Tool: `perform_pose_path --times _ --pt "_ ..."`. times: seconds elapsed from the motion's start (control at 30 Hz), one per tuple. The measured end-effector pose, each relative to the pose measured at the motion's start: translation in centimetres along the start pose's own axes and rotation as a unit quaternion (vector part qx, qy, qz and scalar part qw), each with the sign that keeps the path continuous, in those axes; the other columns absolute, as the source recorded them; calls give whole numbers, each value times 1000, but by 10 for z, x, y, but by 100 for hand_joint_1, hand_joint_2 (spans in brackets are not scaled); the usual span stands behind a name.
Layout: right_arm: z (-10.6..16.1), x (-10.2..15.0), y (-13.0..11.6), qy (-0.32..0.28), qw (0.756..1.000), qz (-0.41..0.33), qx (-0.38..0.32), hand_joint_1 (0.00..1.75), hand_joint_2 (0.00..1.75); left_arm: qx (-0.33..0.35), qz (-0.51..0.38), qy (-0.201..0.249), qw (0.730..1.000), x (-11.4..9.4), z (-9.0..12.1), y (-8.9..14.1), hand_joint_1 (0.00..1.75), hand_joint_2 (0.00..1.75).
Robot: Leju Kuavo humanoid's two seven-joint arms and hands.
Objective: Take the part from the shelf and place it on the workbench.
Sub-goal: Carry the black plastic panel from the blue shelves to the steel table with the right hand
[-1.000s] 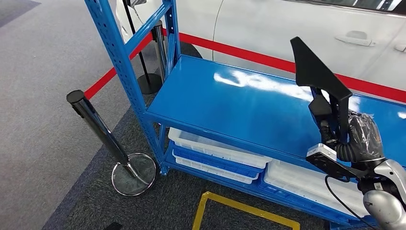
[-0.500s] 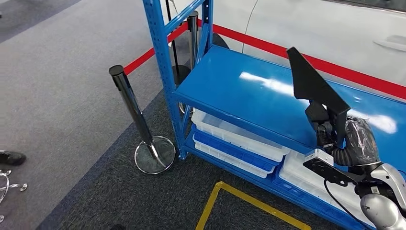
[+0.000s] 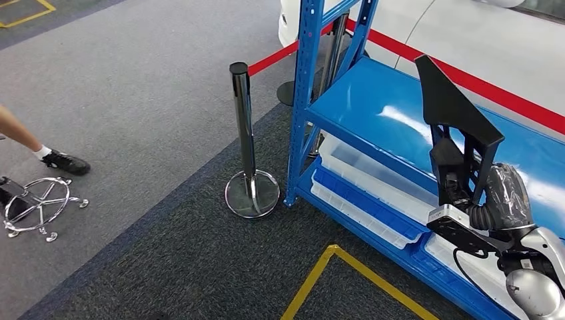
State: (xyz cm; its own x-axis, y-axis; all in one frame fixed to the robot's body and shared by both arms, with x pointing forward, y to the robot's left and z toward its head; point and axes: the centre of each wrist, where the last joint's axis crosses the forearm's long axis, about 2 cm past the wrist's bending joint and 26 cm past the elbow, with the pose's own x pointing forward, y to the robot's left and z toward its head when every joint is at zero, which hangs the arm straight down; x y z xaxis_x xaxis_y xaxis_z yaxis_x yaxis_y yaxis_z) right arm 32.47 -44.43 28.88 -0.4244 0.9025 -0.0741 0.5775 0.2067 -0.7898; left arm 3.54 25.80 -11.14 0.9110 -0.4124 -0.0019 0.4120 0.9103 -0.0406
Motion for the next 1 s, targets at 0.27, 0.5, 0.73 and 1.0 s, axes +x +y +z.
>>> perform_pose_path --times 0.27,0.5,0.73,1.0 --pt "-5 -5 -8 6 1000 16 -14 175 175 -4 -6 -2 1000 -2 0 -4 0 175" --pt "-5 -6 -9 9 1000 18 -14 175 175 -3 -11 -4 1000 0 0 -3 0 175" --pt "-5 -9 -12 11 1000 22 -16 175 175 -2 -12 -6 1000 2 0 -1 0 175" --pt "-2 -13 -11 18 1000 22 -6 175 175 -1 -16 -5 1000 0 0 1 0 175"
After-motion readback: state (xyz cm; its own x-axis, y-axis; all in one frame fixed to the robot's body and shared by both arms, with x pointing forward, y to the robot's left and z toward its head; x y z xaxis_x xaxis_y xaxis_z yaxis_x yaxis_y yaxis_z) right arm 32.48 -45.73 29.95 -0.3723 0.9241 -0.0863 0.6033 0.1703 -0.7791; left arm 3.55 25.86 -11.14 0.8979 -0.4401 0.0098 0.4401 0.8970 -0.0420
